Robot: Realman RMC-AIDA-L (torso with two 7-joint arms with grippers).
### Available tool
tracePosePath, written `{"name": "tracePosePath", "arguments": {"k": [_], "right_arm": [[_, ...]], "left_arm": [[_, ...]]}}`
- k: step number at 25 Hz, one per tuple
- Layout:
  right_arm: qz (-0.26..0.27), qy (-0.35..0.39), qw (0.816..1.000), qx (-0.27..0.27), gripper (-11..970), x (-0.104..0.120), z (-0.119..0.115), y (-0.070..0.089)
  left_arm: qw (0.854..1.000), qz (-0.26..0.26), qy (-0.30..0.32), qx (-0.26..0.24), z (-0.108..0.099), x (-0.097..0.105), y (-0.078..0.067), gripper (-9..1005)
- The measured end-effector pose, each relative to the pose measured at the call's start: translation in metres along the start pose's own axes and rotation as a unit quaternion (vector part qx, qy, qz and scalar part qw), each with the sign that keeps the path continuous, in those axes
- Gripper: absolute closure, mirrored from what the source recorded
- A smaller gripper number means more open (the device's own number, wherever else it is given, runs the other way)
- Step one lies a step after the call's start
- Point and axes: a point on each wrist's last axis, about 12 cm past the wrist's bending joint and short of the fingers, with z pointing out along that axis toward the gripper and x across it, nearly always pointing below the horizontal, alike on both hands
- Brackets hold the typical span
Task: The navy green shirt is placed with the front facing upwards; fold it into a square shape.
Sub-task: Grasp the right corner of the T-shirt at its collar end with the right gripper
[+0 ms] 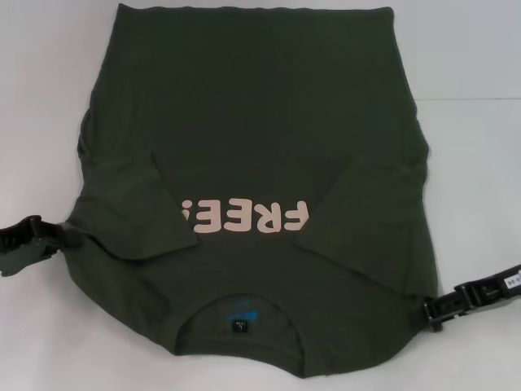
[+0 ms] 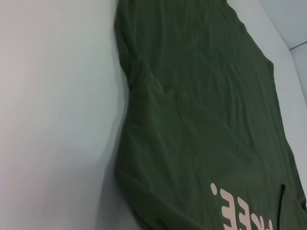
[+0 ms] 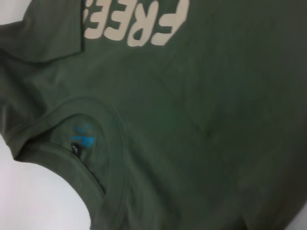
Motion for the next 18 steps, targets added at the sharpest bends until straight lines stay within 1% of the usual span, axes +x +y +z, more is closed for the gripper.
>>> {"name": "tracePosePath", "arguments": {"k": [8, 18], "right_arm": [[-0.011, 0.000, 1.000, -0.005, 230, -0.008, 0.006, 0.008], [-0.010, 0.012, 1.000, -0.001, 326, -0.011, 0.011, 0.012]], "left_arm": [[1.000, -0.002, -0.001, 0.007, 0.002, 0.000, -0.001, 959], [1.000, -0.001, -0.002, 0.014, 0.002, 0.000, -0.003, 959]]}}
